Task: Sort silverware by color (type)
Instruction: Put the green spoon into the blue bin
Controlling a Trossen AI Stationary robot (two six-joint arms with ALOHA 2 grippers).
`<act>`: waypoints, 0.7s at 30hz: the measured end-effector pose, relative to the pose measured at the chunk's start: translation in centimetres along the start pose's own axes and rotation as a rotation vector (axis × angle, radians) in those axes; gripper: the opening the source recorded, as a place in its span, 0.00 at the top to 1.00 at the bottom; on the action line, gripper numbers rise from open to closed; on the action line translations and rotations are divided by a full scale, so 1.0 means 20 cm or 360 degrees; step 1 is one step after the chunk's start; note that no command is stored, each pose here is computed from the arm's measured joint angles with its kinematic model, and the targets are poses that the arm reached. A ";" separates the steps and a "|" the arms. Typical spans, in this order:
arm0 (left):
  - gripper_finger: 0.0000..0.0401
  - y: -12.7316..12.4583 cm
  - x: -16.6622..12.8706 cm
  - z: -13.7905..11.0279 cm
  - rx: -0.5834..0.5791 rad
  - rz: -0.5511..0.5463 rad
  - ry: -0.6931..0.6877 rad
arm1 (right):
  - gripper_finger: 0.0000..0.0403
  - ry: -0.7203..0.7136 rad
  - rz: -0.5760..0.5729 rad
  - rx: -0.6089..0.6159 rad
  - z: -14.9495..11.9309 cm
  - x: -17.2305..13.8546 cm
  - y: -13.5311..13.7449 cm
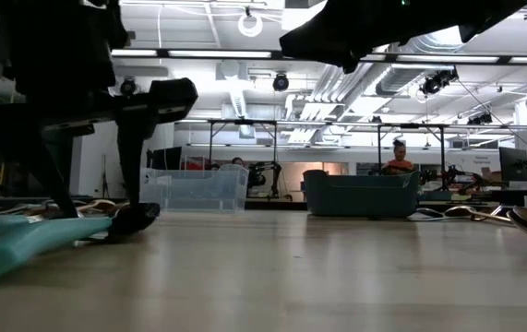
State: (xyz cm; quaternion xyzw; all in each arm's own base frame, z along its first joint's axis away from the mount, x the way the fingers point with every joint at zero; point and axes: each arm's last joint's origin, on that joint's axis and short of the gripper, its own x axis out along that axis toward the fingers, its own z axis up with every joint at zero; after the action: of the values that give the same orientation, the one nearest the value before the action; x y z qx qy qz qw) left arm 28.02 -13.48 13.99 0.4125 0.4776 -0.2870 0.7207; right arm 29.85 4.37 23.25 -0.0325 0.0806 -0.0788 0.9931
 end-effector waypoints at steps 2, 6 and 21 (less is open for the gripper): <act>0.60 0.01 0.00 0.00 -0.0011 -0.0028 -0.0017 | 0.72 0.0000 0.0000 0.0015 0.00 0.00 0.00; 0.71 0.02 0.01 -0.02 -0.0029 -0.0063 -0.0033 | 0.72 0.0000 0.0000 0.0037 0.00 0.00 0.00; 0.99 0.03 0.01 -0.02 -0.0135 -0.0023 -0.0025 | 0.72 0.0001 0.0000 0.0037 0.00 0.00 0.00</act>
State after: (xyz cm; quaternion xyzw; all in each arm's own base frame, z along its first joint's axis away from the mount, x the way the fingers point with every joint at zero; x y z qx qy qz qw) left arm 28.42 -12.72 13.93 0.3760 0.4867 -0.2749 0.7391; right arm 29.85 4.37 23.24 -0.0209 0.0798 -0.0797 0.9934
